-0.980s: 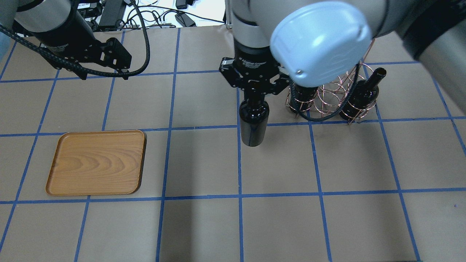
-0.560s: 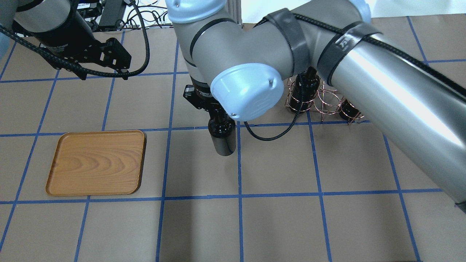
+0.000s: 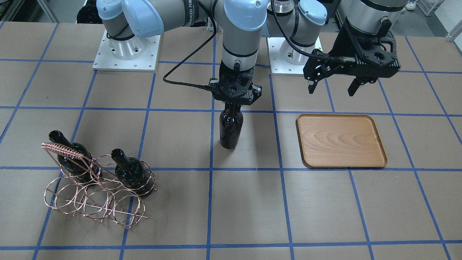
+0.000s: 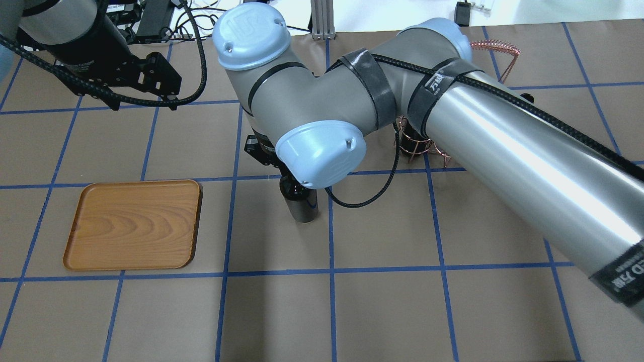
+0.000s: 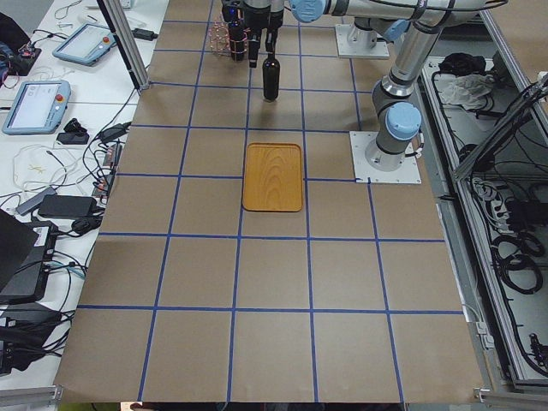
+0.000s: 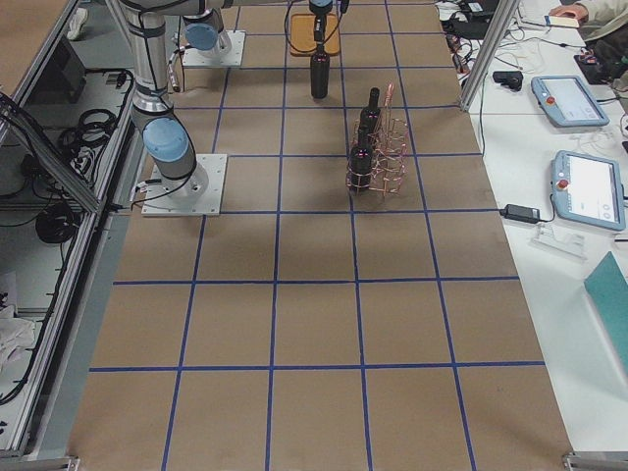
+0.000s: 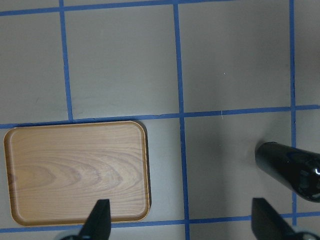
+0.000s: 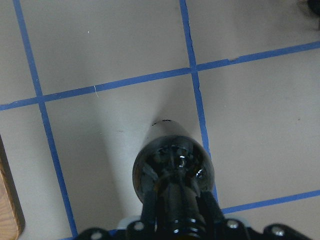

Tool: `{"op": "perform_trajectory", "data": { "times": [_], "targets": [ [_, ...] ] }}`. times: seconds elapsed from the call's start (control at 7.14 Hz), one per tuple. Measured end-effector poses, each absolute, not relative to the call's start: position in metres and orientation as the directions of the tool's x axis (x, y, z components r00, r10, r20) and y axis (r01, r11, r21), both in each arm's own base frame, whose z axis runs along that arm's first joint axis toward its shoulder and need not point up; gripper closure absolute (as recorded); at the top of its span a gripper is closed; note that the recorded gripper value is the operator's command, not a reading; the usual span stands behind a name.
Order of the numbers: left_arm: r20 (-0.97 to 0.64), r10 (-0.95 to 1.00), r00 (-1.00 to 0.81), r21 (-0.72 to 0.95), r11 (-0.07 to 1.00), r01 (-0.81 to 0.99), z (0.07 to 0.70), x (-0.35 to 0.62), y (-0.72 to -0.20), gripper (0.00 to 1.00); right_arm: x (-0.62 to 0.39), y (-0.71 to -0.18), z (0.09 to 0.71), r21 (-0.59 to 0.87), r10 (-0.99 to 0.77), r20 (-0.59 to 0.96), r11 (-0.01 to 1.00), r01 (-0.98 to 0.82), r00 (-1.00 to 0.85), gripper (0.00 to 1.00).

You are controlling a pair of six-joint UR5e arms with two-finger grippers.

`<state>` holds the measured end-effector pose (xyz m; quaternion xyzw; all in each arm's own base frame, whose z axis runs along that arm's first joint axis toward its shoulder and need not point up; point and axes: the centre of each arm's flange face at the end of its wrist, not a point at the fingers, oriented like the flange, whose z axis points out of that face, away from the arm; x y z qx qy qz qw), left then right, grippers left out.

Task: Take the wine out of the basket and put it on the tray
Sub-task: 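Carry the bottle toward the tray and stand it upright on the table, then raise the right gripper back over the basket while the left gripper reaches to the bottle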

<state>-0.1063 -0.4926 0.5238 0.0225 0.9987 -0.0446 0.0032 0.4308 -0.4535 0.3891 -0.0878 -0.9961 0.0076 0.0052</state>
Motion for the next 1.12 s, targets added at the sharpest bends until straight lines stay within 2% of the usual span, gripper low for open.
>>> {"op": "perform_trajectory", "data": {
  "times": [0.14, 0.28, 0.7, 1.12],
  "targets": [
    [-0.009, 0.045, -0.999, -0.089, 0.995, 0.045, 0.524, -0.106, -0.493, 0.00, 0.432, -0.455, 0.385, -0.012, 0.173, 0.014, 0.985, 0.172, -0.985, 0.13],
    [-0.009, 0.045, -0.999, -0.088, 0.995, 0.045, 0.524, -0.106, -0.493, 0.00, 0.432, -0.455, 0.382, -0.009, 0.172, 0.016, 0.985, 0.172, -0.985, 0.00],
    [-0.009, 0.042, -0.999, -0.091, 0.995, 0.042, 0.525, -0.106, -0.492, 0.00, 0.417, -0.469, 0.410, -0.036, 0.153, -0.017, 0.988, 0.154, -0.988, 0.00],
    [-0.004, -0.009, -1.000, -0.073, 0.997, -0.009, 0.515, -0.112, -0.502, 0.00, 0.316, -0.500, 0.473, -0.060, -0.042, 0.001, 0.997, -0.042, -0.999, 0.00]
  ]
}}
